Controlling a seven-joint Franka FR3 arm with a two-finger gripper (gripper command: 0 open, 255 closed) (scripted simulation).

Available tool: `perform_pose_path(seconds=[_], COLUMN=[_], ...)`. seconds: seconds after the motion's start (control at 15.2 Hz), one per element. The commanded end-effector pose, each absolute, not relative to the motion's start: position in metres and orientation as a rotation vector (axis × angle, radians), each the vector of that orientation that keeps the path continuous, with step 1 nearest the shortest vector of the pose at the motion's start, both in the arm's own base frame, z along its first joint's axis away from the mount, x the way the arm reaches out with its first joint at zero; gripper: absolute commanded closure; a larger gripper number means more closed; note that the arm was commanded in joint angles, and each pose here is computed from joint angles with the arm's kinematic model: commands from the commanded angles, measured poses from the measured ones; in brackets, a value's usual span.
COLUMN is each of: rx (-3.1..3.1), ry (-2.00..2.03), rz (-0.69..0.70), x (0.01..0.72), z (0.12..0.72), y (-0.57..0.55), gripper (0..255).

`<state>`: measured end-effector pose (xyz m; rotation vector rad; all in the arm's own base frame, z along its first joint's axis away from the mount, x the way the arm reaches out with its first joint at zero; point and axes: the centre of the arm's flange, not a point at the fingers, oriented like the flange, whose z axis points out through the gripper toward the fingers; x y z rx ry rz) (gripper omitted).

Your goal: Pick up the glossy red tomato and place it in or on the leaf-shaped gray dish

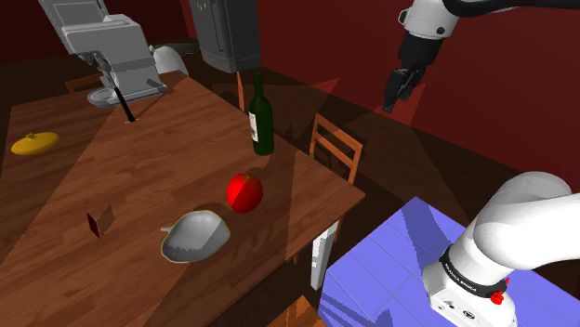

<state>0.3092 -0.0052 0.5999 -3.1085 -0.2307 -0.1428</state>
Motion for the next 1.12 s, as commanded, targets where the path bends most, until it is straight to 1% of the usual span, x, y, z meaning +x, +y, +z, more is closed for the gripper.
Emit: perform_pose_path(seconds=[0.0, 1.06], rx=[-3.109, -2.904], ry=[-0.231, -0.398], rz=[-0.143, -0.096], x=[0.309, 0.436], z=[0.600, 0.501], y=[-0.005, 0.112], gripper=[0, 0])
